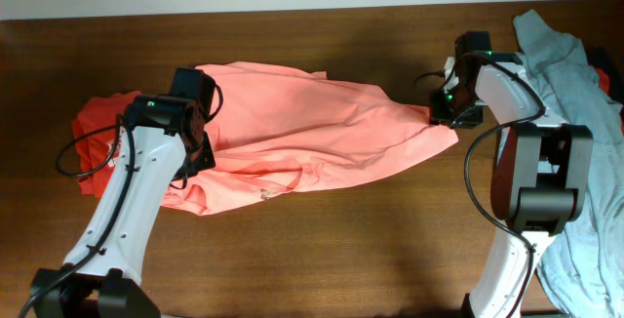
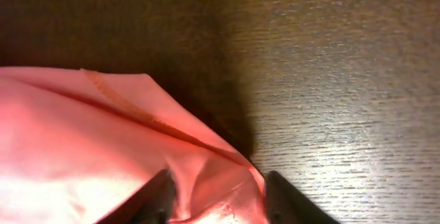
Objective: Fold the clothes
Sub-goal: 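Drag the grasped fabric left with the left gripper, right gripper holding, then lift the pink shirt with both grippers and stretch it apart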
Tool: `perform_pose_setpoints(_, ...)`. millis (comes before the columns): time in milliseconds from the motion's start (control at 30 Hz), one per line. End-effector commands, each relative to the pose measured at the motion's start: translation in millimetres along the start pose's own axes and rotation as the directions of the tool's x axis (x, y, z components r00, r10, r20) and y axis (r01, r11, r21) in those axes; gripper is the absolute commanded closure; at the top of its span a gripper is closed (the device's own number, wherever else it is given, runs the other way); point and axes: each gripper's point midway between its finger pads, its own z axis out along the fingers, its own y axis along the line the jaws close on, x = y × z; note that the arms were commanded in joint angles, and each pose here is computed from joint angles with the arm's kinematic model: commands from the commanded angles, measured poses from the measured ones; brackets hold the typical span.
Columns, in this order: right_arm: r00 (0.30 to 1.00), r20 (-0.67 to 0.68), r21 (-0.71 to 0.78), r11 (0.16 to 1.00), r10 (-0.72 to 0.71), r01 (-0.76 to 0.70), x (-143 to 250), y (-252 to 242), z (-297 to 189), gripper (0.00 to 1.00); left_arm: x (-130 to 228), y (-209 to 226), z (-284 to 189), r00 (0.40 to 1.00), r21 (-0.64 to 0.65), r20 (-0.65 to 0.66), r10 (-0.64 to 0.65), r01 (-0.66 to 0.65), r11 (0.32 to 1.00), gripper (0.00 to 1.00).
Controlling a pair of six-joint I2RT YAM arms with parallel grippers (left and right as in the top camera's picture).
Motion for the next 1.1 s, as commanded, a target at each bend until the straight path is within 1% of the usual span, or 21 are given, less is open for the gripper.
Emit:
perform_pose_setpoints(0, 1.0, -0.004, -0.008, 1.0, 0.014, -0.014, 1, -1, 1, 0.71, -4, 3, -9, 0.999, 0.017, 0.031, -0.032, 0.032, 0.999, 1.0)
perform_pose_setpoints(33, 1.0, -0.005, -0.008, 1.0, 0.014, -0.015, 1, -1, 1, 0.8, -4, 3, -9, 0.999, 0.017, 0.031, -0.032, 0.032, 0.999, 1.0)
perform_pose_setpoints(67, 1.0, -0.006, -0.008, 1.0, 0.015, -0.015, 1, -1, 1, 0.86, -4, 3, -9, 0.999, 0.017, 0.031, -0.032, 0.032, 0.999, 1.0)
perform_pose_setpoints(100, 1.0, -0.011, -0.007, 1.0, 0.015, -0.015, 2, -2, 1, 0.94, -4, 3, -9, 0.999, 0.017, 0.031, -0.032, 0.032, 0.999, 1.0)
perform_pose_setpoints(133, 1.0, -0.014, -0.007, 1.0, 0.015, -0.015, 3, -2, 1, 0.96, -4, 3, -8, 0.999, 0.016, 0.031, -0.032, 0.032, 0.999, 1.0)
perform_pose_setpoints(367, 0.999, -0.046, 0.004, 1.0, 0.018, -0.018, 12, -3, -4, 0.96, -4, 3, -9, 0.999, 0.016, 0.032, -0.013, 0.013, 1.0, 1.0)
perform_pose_setpoints(467, 0.999, -0.033, 0.006, 1.0, 0.017, -0.017, 10, -2, -22, 0.96, -6, 2, -9, 0.999, 0.018, 0.04, 0.034, -0.035, 0.999, 1.0)
perform_pose_setpoints(567, 1.0, 0.024, 0.003, 1.0, 0.012, -0.012, 4, 2, -66, 0.96, -12, 3, -20, 0.994, 0.027, 0.07, 0.079, -0.081, 0.996, 1.0)
perform_pose_setpoints(633, 0.998, 0.068, 0.0, 1.0, 0.008, -0.009, 3, 4, -98, 0.96, -18, 6, -33, 0.992, 0.039, 0.103, 0.072, -0.077, 0.996, 1.0)
perform_pose_setpoints(667, 0.996, 0.085, 0.0, 1.0, 0.007, -0.007, 4, 5, -110, 0.96, -22, 8, -42, 0.99, 0.049, 0.126, 0.062, -0.068, 0.996, 1.0)
perform_pose_setpoints(767, 0.984, 0.176, -0.004, 1.0, 0.001, 0.0, 12, 9, -171, 0.96, -31, 14, -74, 0.979, 0.094, 0.204, 0.025, -0.045, 0.995, 1.0)
perform_pose_setpoints(833, 0.972, 0.234, -0.006, 1.0, -0.003, 0.005, 22, 12, -205, 0.96, -35, 17, -103, 0.961, 0.155, 0.276, 0.017, -0.062, 0.986, 1.0)
perform_pose_setpoints(900, 0.955, 0.295, -0.002, 1.0, -0.008, 0.009, 36, 13, -240, 0.96, -36, 24, -132, 0.937, 0.207, 0.349, -0.019, -0.058, 0.977, 1.0)
perform_pose_setpoints(933, 0.938, 0.347, -0.004, 1.0, -0.009, 0.011, 46, 13, -264, 0.96, -36, 34, -157, 0.909, 0.237, 0.413, -0.052, -0.052, 0.97, 1.0)
perform_pose_setpoints(1067, 0.889, 0.458, -0.006, 1.0, -0.003, 0.006, 74, 11, -312, 0.96, -26, 60, -205, 0.834, 0.277, 0.541, -0.109, -0.054, 0.959, 1.0)
